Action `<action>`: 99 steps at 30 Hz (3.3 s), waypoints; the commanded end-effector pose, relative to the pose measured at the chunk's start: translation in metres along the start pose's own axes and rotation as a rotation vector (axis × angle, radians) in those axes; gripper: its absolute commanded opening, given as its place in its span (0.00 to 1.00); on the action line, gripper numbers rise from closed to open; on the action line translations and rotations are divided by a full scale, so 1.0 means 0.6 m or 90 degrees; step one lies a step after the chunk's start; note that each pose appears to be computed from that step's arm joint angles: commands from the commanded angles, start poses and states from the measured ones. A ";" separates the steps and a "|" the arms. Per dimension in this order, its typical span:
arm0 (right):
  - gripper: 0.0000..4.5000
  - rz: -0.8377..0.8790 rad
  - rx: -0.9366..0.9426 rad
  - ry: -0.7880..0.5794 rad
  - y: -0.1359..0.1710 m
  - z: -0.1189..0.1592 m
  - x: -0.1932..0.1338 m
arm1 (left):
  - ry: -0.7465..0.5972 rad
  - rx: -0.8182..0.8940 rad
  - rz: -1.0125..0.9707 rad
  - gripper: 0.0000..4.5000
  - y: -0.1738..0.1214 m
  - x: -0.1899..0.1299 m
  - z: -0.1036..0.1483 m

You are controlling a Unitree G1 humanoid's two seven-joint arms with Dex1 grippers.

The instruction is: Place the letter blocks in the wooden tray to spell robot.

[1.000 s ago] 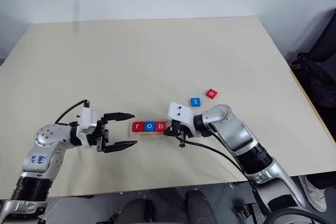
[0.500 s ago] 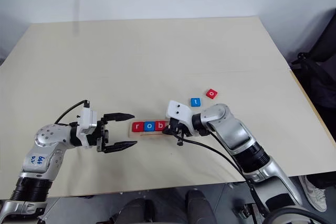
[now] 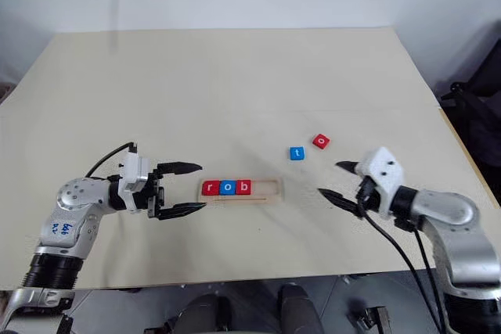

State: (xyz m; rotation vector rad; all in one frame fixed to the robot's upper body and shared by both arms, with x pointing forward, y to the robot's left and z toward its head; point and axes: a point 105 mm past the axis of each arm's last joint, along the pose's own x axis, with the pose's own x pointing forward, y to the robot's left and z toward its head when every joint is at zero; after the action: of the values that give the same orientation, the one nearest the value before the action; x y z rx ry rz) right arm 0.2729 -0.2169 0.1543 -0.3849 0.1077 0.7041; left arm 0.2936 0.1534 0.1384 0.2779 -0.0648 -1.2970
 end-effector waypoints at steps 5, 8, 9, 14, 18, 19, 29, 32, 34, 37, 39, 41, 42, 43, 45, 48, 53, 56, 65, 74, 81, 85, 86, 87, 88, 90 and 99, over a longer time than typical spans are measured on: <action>1.00 -0.086 -0.004 -0.034 0.000 -0.027 -0.088 | -0.007 0.019 -0.013 1.00 0.020 0.003 0.007; 1.00 -0.107 0.003 -0.027 0.001 -0.040 -0.103 | -0.005 0.021 -0.015 1.00 0.025 0.002 0.008; 1.00 -0.113 0.005 -0.030 0.000 -0.040 -0.105 | -0.005 0.021 -0.016 1.00 0.025 0.001 0.008; 1.00 -0.114 0.013 -0.058 -0.004 -0.025 -0.088 | -0.005 0.022 -0.014 1.00 0.027 -0.001 0.010; 1.00 -0.122 0.059 -0.054 -0.021 -0.008 -0.051 | -0.005 0.025 -0.009 1.00 0.026 -0.001 0.012; 1.00 -0.130 0.077 -0.040 -0.029 -0.008 -0.040 | -0.005 0.025 -0.008 1.00 0.026 -0.001 0.012; 1.00 -0.128 0.154 0.068 -0.060 0.013 0.094 | -0.014 0.026 -0.003 1.00 0.014 0.005 0.011; 1.00 -0.131 0.157 0.088 -0.068 0.016 0.124 | -0.015 0.026 -0.001 1.00 0.011 0.006 0.011; 1.00 -0.133 0.147 0.098 -0.071 0.015 0.138 | -0.016 0.026 0.000 1.00 0.010 0.007 0.011; 1.00 -0.136 0.137 0.097 -0.071 0.018 0.161 | -0.018 0.029 0.004 1.00 0.009 0.007 0.015; 1.00 -0.138 0.136 0.095 -0.072 0.019 0.165 | -0.019 0.030 0.006 1.00 0.008 0.006 0.016; 1.00 -0.136 0.127 0.089 -0.071 0.023 0.168 | -0.019 0.030 0.007 1.00 0.007 0.004 0.018; 1.00 -0.137 0.126 0.089 -0.072 0.023 0.167 | -0.019 0.029 0.008 1.00 0.007 0.004 0.018; 1.00 -0.138 0.126 0.088 -0.072 0.024 0.167 | -0.020 0.029 0.009 1.00 0.007 0.004 0.019; 1.00 -0.140 0.130 0.093 -0.072 0.022 0.165 | -0.020 0.028 0.010 1.00 0.007 0.004 0.020; 1.00 -0.134 0.124 0.088 -0.071 0.024 0.164 | -0.022 0.027 0.011 1.00 0.007 0.005 0.021; 1.00 -0.109 0.109 0.089 -0.073 0.031 0.161 | -0.021 0.021 0.010 1.00 0.006 0.005 0.021; 1.00 -0.090 0.095 0.106 -0.082 0.029 0.162 | -0.021 0.018 0.010 1.00 0.005 0.005 0.021; 1.00 -0.047 0.074 0.157 -0.127 0.020 0.201 | -0.028 0.026 0.014 1.00 0.007 0.013 0.021; 0.87 0.038 0.084 0.174 -0.103 0.013 0.243 | -0.031 0.029 0.025 1.00 0.006 0.012 0.022; 0.36 0.035 0.075 0.165 -0.102 0.017 0.241 | -0.030 0.028 0.034 1.00 0.005 0.009 0.021; 0.33 -0.008 0.108 0.156 -0.112 0.026 0.218 | -0.031 0.027 0.032 1.00 0.004 0.011 0.021; 0.33 -0.016 0.118 0.152 -0.110 0.028 0.207 | -0.031 0.026 0.031 1.00 0.003 0.012 0.021; 0.33 -0.023 0.124 0.153 -0.104 0.028 0.196 | -0.031 0.025 0.030 1.00 0.003 0.012 0.021; 0.33 -0.029 0.128 0.151 -0.096 0.028 0.182 | -0.031 0.024 0.029 1.00 0.004 0.013 0.020; 0.33 -0.049 0.145 0.155 -0.079 0.026 0.158 | -0.030 0.021 0.025 1.00 0.003 0.015 0.019; 0.33 -0.182 0.260 0.182 0.016 -0.006 0.081 | -0.028 0.012 -0.008 1.00 0.008 0.025 0.015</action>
State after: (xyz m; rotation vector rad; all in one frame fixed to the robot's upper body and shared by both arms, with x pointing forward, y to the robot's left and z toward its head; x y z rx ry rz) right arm 0.3094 -0.1802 0.1250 -0.1041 0.4925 0.3795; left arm 0.2998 0.1395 0.1427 0.2514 -0.0959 -1.3042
